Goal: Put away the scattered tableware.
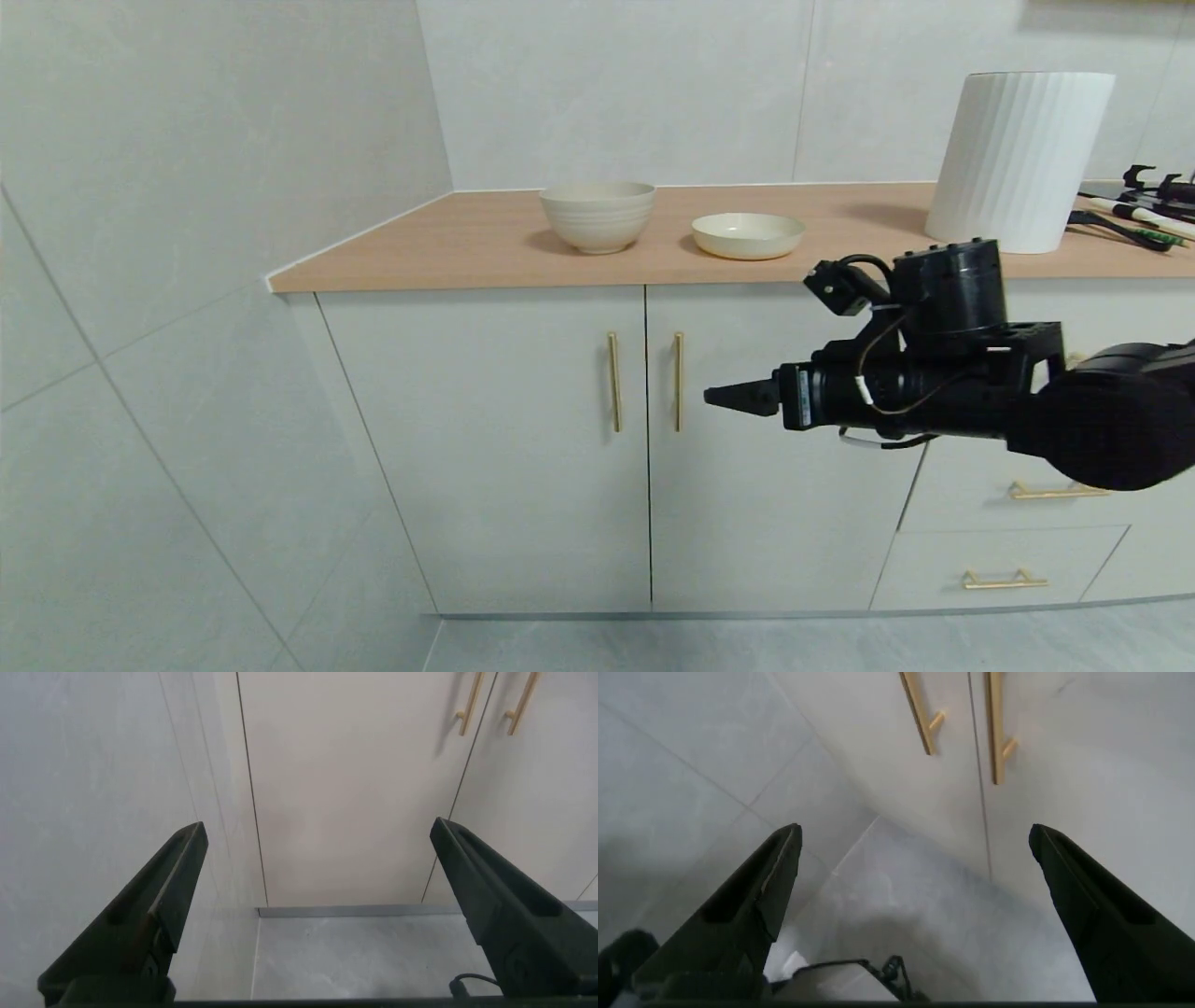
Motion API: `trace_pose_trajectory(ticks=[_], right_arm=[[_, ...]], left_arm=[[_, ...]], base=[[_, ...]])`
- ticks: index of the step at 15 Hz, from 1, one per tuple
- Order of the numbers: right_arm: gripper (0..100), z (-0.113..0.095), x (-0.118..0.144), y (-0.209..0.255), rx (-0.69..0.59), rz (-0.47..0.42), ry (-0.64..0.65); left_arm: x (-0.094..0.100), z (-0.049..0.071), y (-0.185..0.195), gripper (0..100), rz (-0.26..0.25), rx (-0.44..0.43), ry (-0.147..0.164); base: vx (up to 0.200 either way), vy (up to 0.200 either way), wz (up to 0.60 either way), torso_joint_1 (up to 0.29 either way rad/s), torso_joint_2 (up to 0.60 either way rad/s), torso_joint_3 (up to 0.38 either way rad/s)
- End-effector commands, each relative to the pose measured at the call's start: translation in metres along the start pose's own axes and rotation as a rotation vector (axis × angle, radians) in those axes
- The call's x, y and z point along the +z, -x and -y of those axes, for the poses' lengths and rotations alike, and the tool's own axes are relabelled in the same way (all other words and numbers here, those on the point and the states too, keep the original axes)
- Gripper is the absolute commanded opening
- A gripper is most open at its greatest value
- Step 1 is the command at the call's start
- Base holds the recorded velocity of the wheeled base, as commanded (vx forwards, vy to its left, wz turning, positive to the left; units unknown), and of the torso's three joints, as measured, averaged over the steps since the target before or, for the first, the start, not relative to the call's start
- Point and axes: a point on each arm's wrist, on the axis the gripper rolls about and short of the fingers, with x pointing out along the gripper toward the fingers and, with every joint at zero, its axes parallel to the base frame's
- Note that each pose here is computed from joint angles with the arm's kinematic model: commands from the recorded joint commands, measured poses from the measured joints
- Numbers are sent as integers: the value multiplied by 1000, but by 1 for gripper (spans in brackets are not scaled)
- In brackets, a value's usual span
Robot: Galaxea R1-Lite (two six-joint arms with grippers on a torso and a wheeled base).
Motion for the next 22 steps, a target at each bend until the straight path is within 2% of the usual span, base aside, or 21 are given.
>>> trace_pose_trajectory(ticks=[1, 5, 9, 22], right_arm=[[100, 14, -13, -41, -10, -49, -34], [100, 25, -18, -76, 11, 50, -34], [100, 27, -13, -91, 25, 79, -34], [100, 37, -24, -139, 50, 188, -89]], left_arm=[[0, 0, 0, 100, 0, 1, 0], [0, 0, 0, 100, 0, 1, 0], [0, 0, 0, 100, 0, 1, 0], [0, 0, 0, 100, 0, 0, -1]], base=[[0, 0, 0, 0, 0, 0], [0, 0, 0, 0, 0, 0], [0, 0, 0, 0, 0, 0], [0, 0, 0, 0, 0, 0]])
